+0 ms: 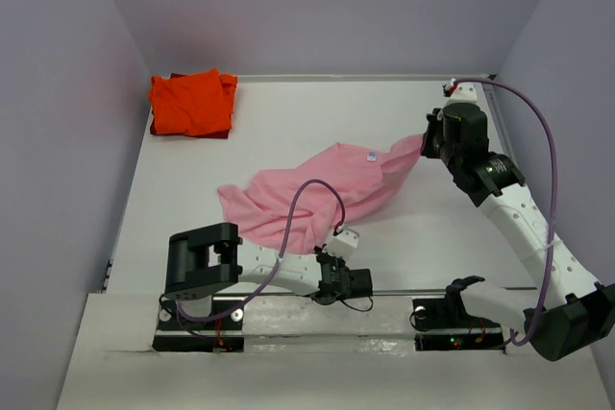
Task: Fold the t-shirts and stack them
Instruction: Flatten out the crumpled T-shirt at the center of the board.
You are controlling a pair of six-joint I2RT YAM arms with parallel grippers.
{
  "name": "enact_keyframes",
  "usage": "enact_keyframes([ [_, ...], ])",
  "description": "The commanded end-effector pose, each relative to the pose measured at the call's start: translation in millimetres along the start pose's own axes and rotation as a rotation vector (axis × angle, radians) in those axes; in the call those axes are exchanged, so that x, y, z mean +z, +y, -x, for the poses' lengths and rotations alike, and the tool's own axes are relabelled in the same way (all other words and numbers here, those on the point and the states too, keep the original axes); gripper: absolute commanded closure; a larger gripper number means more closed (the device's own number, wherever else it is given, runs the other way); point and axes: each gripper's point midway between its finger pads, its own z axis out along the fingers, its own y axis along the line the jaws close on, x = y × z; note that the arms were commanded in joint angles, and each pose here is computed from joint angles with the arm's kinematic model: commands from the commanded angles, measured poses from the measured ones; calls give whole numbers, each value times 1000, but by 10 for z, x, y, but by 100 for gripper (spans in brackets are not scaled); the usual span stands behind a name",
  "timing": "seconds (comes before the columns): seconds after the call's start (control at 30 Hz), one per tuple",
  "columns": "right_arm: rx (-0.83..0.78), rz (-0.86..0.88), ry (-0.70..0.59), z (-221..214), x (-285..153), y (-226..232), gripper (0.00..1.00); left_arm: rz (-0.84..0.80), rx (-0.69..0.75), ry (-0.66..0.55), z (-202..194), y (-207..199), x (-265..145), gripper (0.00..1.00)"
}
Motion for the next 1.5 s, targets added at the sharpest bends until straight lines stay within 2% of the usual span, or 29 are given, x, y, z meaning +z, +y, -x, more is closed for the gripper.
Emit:
enact_keyframes([
  [0.0,23,14,-59,149,-41,14,100,29,-22,-48,105,97,-41,100],
  [0.1,23,14,-58,142,-34,15,100,30,-42,-82,251,196,-181,100],
  [0.2,26,17,-57,141,-29,23,100,65,-92,-162,582,562,-559,100],
  [0.23,24,18,-57,144,-27,26,100,70,-154,-216,772,638,-699,100],
  [0.4,26,18,-52,132,-14,32,100,41,-330,-362,1238,1175,-1276,100],
  [0.6,27,25,-58,154,-18,44,100,44,-419,-481,1394,1624,-1531,100],
  [0.83,28,34,-57,151,-16,62,100,79,-448,-490,1349,1767,-1454,100],
  [0.93,27,36,-52,139,-3,69,100,77,-469,-447,1303,1737,-1313,100],
  [1.03,27,43,-53,144,-13,78,100,29,-484,-331,1181,1618,-1083,100],
  [1.27,33,53,-69,190,-78,79,100,-78,-491,-225,805,1220,-706,100],
  [1.47,28,65,-52,155,-38,112,100,-46,-481,-236,839,1161,-611,100],
])
